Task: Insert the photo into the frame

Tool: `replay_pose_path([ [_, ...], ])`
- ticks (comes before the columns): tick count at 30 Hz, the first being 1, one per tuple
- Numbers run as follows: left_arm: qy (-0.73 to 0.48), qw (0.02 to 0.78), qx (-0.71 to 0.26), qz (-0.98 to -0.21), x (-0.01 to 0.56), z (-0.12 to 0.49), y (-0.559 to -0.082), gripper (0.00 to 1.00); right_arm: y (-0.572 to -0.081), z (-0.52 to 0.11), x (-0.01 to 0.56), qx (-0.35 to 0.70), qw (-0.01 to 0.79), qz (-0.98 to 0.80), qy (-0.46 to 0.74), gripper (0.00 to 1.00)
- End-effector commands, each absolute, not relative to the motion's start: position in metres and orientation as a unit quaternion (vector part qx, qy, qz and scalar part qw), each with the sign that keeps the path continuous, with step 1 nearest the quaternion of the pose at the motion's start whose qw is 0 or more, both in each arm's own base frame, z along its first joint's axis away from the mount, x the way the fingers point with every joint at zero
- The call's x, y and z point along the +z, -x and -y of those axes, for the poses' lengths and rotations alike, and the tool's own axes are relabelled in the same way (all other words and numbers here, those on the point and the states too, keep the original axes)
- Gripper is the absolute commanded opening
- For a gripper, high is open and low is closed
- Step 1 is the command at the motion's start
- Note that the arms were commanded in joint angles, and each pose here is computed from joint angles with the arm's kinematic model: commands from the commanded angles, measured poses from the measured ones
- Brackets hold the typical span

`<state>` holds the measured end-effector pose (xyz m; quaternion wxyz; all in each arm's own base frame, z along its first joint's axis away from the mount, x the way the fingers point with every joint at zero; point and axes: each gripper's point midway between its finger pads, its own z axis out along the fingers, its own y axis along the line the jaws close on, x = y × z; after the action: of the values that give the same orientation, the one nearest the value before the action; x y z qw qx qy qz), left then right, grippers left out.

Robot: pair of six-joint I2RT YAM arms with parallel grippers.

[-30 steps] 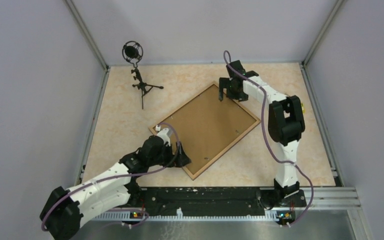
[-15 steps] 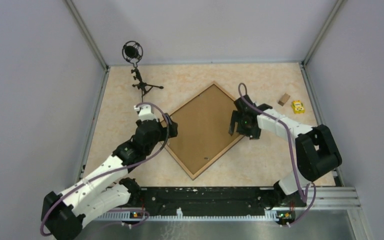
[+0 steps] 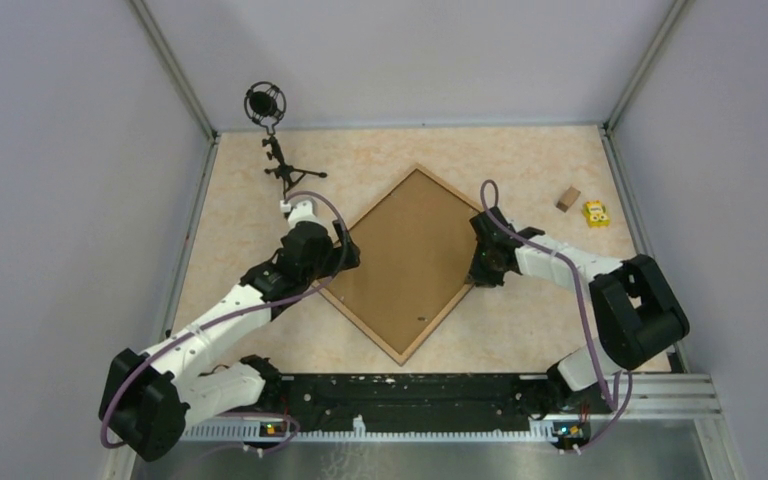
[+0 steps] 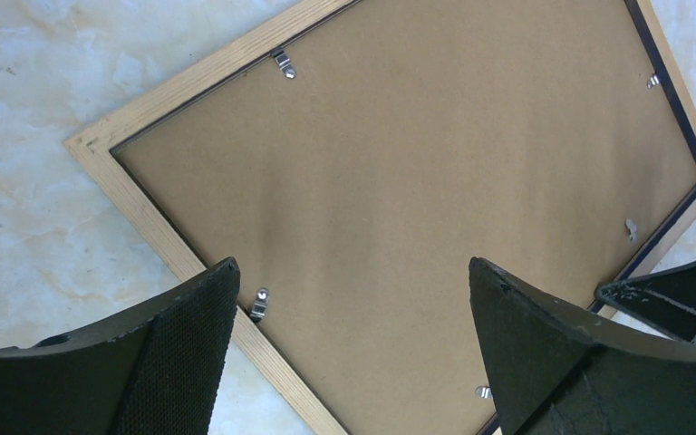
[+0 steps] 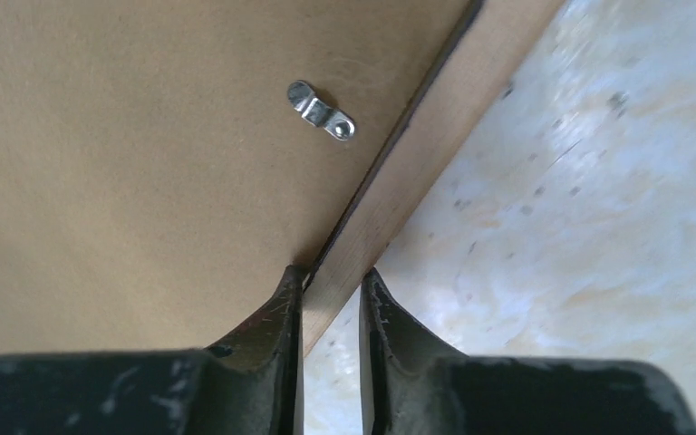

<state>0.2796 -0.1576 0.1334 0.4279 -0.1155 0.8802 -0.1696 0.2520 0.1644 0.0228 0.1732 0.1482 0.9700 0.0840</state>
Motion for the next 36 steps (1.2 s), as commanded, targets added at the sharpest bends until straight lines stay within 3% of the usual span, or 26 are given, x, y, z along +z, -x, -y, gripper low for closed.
replay_pose_path([
  [1,0.110,0.425,-0.163,-0.883,0.133,0.150,-0.277,0.98,-0.245,-0.120,0.016,0.027,0.179,-0.982,-0.058,0.11],
  [3,0.112,0.422,-0.159,-0.886,0.130,0.146,-0.277,0.98,-0.250,-0.108,0.020,0.037,0.185,-0.981,-0.053,0.04],
  [6,0.114,0.412,-0.162,-0.889,0.123,0.145,-0.277,0.98,-0.261,-0.101,0.027,0.068,0.192,-0.978,-0.052,0.05],
  [13,0.074,0.349,-0.191,-0.914,0.092,0.167,-0.270,0.98,-0.285,-0.118,0.039,0.101,0.193,-0.974,-0.054,0.45],
  [19,0.040,0.282,-0.206,-0.936,0.069,0.183,-0.257,0.94,-0.309,-0.104,0.048,0.072,0.211,-0.968,-0.114,0.59],
  [28,0.057,0.282,-0.230,-0.930,0.058,0.183,-0.245,0.84,-0.333,-0.081,0.047,0.006,0.241,-0.964,-0.114,0.62],
  [36,0.060,0.261,-0.228,-0.936,0.045,0.182,-0.237,0.83,-0.341,-0.077,0.037,-0.014,0.240,-0.965,-0.105,0.58],
])
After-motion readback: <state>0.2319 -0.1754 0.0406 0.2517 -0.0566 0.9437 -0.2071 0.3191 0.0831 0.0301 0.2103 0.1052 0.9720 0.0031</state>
